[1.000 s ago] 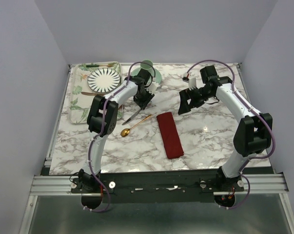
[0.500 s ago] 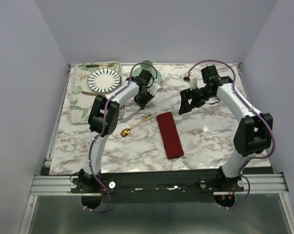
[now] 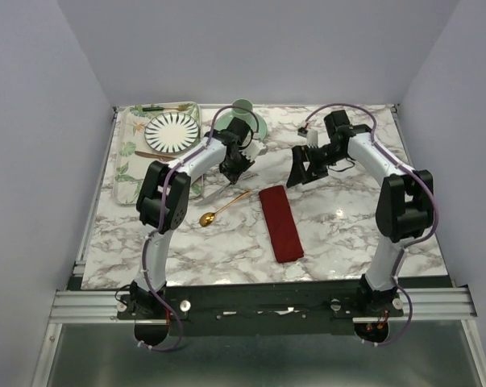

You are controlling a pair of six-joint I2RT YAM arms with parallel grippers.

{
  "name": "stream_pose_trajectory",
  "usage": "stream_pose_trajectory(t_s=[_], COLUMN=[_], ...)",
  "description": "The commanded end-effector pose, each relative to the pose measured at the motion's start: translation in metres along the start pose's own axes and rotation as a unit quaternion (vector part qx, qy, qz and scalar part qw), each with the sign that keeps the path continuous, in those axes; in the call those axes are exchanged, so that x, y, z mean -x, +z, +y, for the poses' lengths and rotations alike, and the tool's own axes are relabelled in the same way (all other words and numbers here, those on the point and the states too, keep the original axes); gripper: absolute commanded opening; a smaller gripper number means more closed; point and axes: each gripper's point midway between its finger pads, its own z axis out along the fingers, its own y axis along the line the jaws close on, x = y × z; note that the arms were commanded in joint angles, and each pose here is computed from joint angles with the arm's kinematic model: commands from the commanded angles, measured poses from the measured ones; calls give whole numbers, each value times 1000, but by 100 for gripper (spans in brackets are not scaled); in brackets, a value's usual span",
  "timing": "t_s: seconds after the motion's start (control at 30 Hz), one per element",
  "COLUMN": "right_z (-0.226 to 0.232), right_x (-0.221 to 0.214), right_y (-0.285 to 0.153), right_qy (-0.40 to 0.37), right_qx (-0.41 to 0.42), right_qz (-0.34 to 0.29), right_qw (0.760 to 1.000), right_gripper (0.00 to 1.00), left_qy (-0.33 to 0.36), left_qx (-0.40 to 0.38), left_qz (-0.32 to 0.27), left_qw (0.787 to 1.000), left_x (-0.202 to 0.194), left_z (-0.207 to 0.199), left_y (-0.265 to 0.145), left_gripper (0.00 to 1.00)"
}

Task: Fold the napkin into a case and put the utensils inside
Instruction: Pick up the knife from the corner of the board, then pass from the left arm to the right

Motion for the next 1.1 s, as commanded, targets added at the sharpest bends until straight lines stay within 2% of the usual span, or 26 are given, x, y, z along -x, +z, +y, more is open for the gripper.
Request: stream_pose_trajectory(t_s=[0.0,0.23,0.6,0.73,1.07], right_z=[10,22,38,42,66], right_x=[30,43,19,1,-9], right_y=[8,13,23,26,17], right_qy=[32,57,104,125,131], right_qx=[57,115,204,228,306], right_qz=[-30,-42,-9,18,32], right_qw=[997,991,973,965,942], right_gripper=[100,100,100,97,88], left_qy=[5,23,98,134,196], left_qx=[6,-34,-96,-105,-132], left_qz=[-62,-97,-155,-177,-188], left_qw=[998,994,978,969,953], left_x=[27,33,41,43,40], left_z=[-16,-52,-111,-123,-149], left_y=[-49,-74,-98,-107,-112], left_gripper=[0,0,0,0,0])
